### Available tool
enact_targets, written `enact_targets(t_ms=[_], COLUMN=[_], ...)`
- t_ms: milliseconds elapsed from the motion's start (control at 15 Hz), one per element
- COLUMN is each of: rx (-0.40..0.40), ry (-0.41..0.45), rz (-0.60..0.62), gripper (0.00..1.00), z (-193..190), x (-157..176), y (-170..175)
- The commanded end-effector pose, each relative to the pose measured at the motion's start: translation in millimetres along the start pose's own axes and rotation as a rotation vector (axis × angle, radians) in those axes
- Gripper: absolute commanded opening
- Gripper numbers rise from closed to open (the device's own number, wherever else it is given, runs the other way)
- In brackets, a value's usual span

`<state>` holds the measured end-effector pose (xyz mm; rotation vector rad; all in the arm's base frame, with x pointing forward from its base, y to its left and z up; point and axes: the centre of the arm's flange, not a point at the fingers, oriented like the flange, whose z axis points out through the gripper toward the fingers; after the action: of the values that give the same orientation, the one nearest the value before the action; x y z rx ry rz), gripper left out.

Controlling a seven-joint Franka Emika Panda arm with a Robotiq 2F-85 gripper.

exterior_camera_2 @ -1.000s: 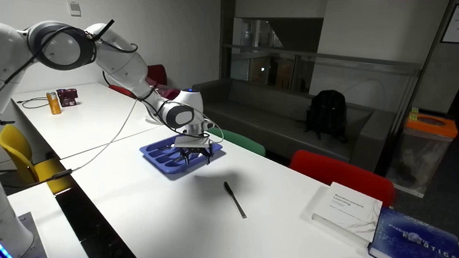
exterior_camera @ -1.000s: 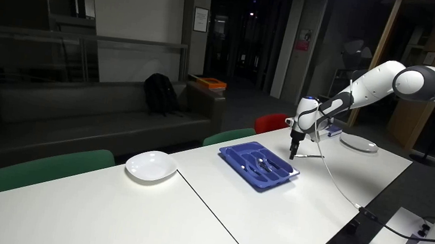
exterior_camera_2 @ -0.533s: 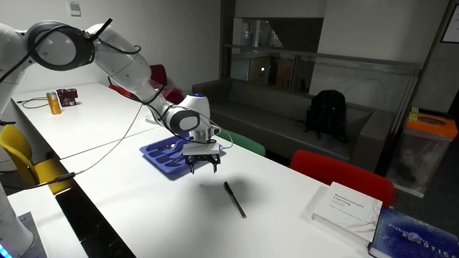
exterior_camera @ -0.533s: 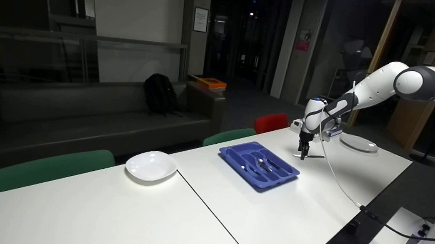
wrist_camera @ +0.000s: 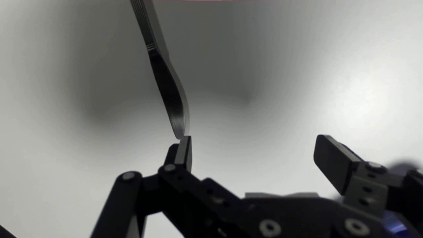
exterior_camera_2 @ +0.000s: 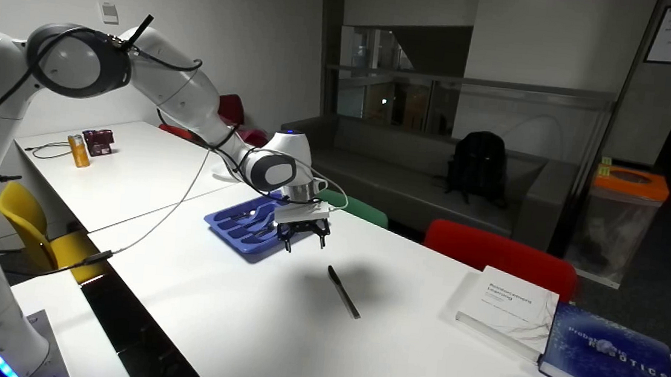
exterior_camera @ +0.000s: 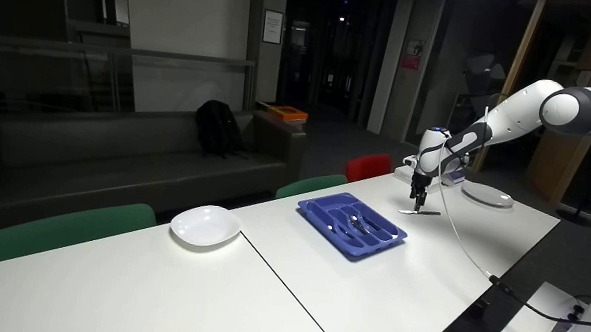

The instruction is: Pick up the silver cutlery from the counter and place it on the blue tray

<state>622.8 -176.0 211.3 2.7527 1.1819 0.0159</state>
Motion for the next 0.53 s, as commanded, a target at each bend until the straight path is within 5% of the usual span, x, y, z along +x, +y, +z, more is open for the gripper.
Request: enact_targets(t_ms=[0,200,467], rx=[-0.001,-0.001,-0.016], ry=[0.001,0.001,-0.029], rz=[0.000,0.000,-0.142], gripper=[1.00,1.00,1.00], z=[-0.7,-0.7,7.3], x=[0.1,0.1,3.5], y=[0.1,0.1,-1.8])
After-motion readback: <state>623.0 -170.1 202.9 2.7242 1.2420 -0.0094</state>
